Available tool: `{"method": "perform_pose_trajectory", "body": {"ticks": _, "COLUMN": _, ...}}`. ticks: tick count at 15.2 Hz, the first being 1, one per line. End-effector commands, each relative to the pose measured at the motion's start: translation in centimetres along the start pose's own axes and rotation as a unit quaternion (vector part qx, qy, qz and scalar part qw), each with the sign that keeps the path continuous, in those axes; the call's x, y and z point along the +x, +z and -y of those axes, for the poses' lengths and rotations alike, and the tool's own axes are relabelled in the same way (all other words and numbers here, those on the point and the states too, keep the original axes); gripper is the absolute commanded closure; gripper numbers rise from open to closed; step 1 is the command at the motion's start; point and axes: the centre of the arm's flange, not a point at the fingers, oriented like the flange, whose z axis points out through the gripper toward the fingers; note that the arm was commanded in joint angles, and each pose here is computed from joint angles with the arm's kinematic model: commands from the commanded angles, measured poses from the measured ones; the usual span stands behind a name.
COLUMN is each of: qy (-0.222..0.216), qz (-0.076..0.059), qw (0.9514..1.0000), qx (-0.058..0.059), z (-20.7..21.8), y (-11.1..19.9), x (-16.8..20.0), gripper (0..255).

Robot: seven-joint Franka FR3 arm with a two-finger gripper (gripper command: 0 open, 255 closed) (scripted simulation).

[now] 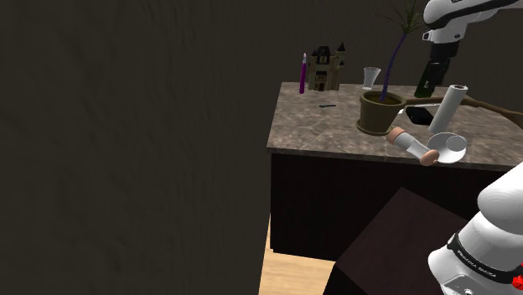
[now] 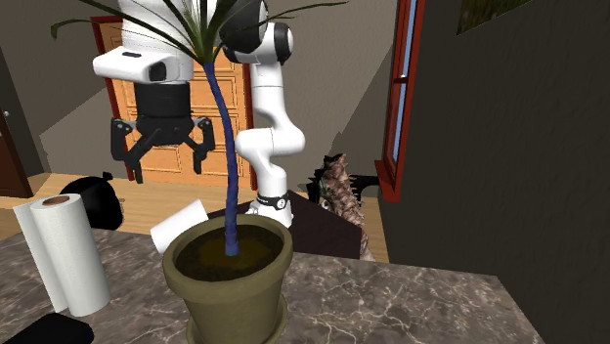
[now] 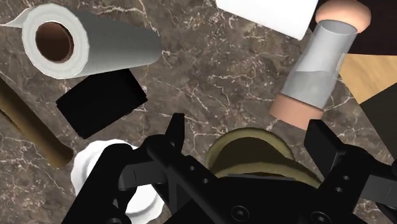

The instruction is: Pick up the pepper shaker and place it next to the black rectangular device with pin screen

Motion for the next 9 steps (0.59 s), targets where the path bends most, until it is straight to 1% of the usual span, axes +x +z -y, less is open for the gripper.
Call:
{"method": "perform_pose_trajectory", "body": {"ticks": 1, "qy": 0.001, "qz": -0.009, "qw": 0.9999, "qx": 0.01, "z": 1.1, "y": 1.9, "x": -1.1, "gripper": 0}}
{"method": "perform_pose_trajectory", "body": {"ticks": 6, "qy": 0.006, "qz": -0.031, "qw": 0.9989, "qx": 0.033, "z": 3.9, "y": 7.2, "x": -3.8, "gripper": 0}}
{"method": "perform_pose_trajectory", "body": {"ticks": 9, "qy": 0.006, "qz": -0.032, "qw": 0.9989, "qx": 0.034, "z": 4.2, "y": 8.5, "x": -3.8, "gripper": 0}}
